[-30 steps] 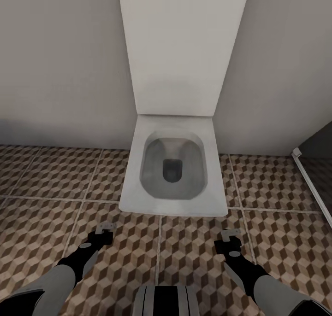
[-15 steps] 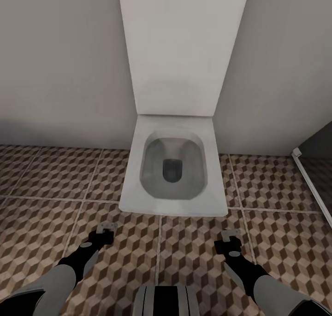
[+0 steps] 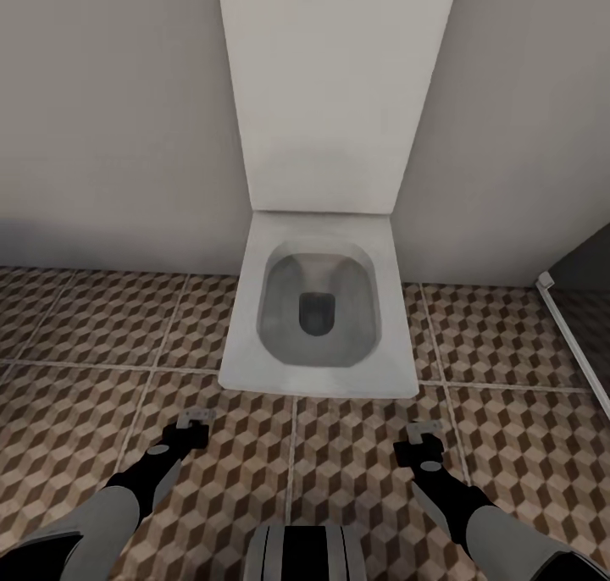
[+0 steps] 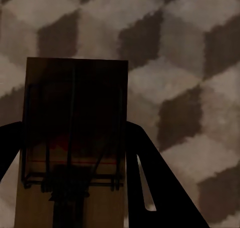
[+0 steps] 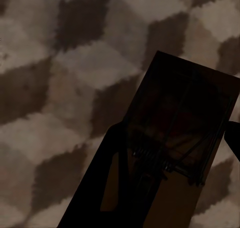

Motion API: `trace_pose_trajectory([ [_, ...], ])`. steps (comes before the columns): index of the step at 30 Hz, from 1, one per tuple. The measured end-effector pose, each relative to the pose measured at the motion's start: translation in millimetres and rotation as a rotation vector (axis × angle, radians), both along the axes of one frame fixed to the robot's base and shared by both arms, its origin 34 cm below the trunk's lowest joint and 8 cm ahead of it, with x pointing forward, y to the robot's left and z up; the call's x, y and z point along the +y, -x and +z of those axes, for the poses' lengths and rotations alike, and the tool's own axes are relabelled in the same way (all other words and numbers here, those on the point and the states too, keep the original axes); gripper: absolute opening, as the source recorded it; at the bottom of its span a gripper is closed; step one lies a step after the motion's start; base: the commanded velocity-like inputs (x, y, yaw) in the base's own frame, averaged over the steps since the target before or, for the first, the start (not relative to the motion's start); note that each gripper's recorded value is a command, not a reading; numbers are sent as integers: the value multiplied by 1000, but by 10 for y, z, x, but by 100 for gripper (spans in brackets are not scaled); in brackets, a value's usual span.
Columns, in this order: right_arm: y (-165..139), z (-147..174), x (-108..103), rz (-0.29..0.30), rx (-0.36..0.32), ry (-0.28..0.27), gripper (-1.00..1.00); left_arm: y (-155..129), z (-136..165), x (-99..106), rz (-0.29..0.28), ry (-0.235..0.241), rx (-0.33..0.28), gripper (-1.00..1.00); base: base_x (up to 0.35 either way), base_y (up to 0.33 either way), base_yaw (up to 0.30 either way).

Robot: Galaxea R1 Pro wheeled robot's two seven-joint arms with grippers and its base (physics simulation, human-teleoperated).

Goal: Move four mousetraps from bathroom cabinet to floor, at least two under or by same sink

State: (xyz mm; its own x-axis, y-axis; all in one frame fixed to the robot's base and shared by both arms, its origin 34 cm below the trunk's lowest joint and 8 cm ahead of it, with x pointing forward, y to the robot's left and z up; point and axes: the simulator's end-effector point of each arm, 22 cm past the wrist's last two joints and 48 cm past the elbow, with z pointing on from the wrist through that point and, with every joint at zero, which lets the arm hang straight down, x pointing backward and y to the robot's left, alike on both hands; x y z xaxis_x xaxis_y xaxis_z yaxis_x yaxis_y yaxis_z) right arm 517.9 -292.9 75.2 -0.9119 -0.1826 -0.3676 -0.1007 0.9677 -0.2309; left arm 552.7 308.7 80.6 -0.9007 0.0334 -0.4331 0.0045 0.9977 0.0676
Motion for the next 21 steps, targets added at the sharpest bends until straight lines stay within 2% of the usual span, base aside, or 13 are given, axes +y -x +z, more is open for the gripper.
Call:
trace_pose_trajectory([
  [21, -29, 23, -61, -5, -13, 17, -100, 10, -2, -1, 3, 1, 5, -100, 290, 0, 0],
])
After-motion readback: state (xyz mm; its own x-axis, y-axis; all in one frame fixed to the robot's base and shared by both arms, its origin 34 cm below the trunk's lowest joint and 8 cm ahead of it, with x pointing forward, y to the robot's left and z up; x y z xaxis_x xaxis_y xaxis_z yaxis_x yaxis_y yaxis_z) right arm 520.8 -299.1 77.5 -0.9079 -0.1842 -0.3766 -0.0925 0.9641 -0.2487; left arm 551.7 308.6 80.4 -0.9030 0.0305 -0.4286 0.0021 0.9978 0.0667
